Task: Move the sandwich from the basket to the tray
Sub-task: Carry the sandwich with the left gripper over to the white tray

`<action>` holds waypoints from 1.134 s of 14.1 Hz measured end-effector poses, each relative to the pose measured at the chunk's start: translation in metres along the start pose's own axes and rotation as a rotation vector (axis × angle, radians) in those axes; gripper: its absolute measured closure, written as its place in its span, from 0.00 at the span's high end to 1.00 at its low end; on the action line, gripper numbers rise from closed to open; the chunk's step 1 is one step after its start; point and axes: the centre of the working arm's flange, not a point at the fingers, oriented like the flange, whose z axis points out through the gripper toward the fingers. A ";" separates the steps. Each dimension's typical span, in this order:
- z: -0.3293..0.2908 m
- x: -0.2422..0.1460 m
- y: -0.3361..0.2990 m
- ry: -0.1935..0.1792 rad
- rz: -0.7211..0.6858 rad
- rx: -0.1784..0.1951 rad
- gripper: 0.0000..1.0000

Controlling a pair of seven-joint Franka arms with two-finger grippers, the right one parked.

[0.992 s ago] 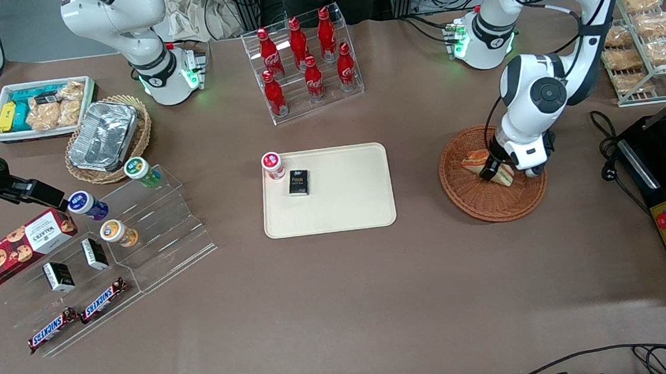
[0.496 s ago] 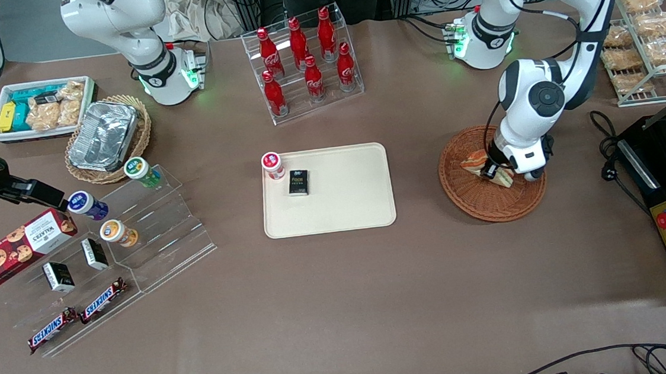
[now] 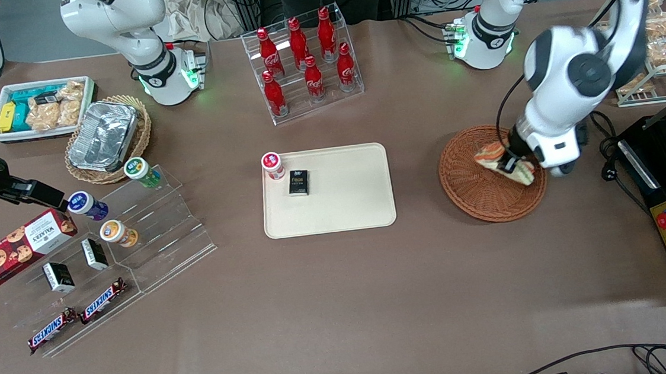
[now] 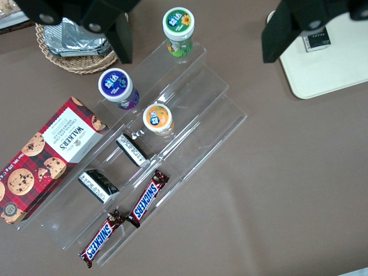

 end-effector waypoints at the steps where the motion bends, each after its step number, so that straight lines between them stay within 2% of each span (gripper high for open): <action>1: -0.023 -0.001 0.000 -0.011 0.037 0.022 0.21; 3: -0.059 -0.002 0.002 -0.027 0.118 0.047 0.21; 5: -0.079 -0.003 0.005 -0.029 0.208 0.046 0.21; 7: -0.085 -0.021 0.014 -0.026 0.310 0.036 0.21; 9: -0.087 -0.061 0.030 -0.019 0.400 0.026 0.21; 13: -0.086 -0.164 0.064 0.027 0.627 -0.016 0.21; 16: -0.070 -0.215 0.079 0.028 0.739 -0.035 0.21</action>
